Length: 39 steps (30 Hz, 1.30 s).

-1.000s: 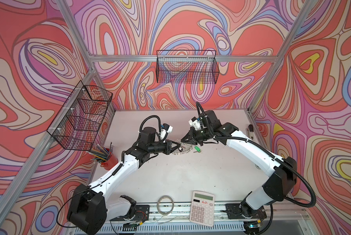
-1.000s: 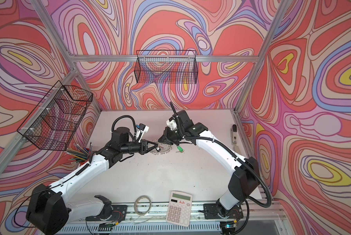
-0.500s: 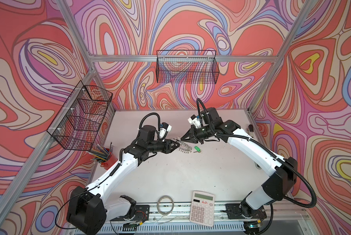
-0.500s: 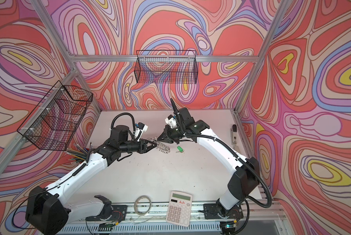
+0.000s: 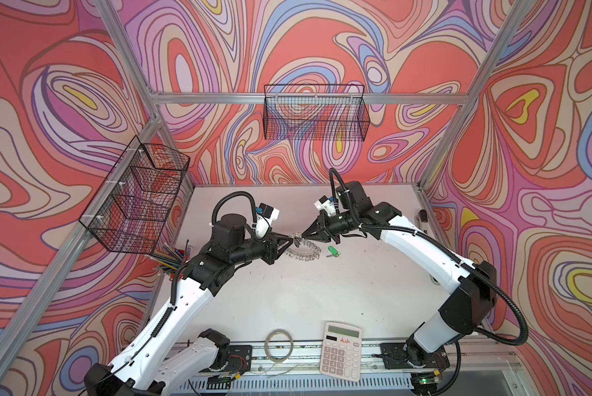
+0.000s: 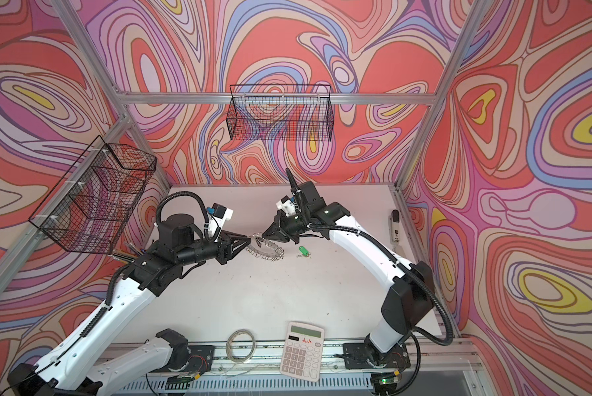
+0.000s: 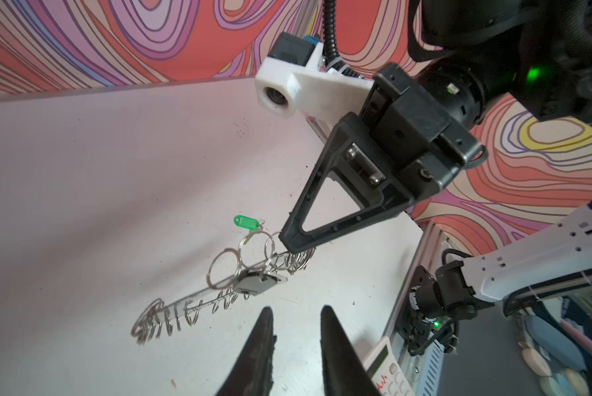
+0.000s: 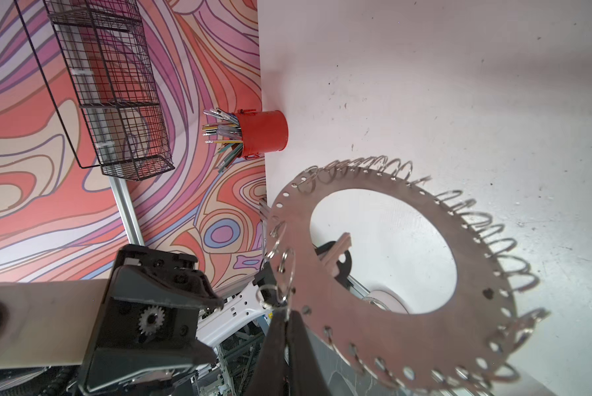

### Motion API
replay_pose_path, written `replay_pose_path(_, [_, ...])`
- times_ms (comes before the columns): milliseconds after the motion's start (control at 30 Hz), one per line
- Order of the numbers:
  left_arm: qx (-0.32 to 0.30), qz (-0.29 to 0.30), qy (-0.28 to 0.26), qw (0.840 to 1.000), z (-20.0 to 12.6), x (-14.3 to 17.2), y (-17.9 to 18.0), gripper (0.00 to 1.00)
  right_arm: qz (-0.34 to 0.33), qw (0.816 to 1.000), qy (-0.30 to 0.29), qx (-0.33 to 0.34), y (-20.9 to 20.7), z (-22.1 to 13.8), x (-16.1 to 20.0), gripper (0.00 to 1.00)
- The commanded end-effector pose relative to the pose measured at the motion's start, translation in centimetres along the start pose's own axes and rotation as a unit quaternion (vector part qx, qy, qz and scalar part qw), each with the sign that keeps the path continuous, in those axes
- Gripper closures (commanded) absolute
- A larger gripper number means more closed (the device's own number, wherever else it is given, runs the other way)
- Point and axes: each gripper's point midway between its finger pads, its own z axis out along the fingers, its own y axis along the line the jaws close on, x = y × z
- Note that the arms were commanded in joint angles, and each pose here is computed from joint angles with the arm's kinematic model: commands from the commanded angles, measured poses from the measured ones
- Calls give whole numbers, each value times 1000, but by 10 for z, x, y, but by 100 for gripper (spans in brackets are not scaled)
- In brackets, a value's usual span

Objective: Attach keys to a key ring
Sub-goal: Insert the key into the keyring.

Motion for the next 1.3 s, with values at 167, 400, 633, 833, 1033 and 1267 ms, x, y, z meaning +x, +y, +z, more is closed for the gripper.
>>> replay_pose_path(167, [-60, 223, -75, 970, 11, -17, -6, 74, 23, 999, 18, -18, 6, -5, 4, 100])
replay_pose_path(400, [-68, 317, -75, 943, 28, -8, -12, 76, 27, 999, 20, -17, 9, -10, 4, 100])
replay_pose_path(633, [-82, 364, -68, 925, 37, -5, -13, 77, 36, 999, 25, -17, 8, -9, 3, 100])
replay_pose_path(833, [-86, 383, -50, 919, 41, 5, -11, 77, 44, 999, 17, -22, 9, -11, -3, 100])
replay_pose_path(1033, [-91, 393, -34, 914, 46, 13, -6, 81, 48, 999, 12, -21, 8, -13, -6, 100])
replay_pose_path(1267, [-83, 397, -26, 914, 51, 16, -7, 81, 55, 998, 11, -28, 7, -13, -5, 100])
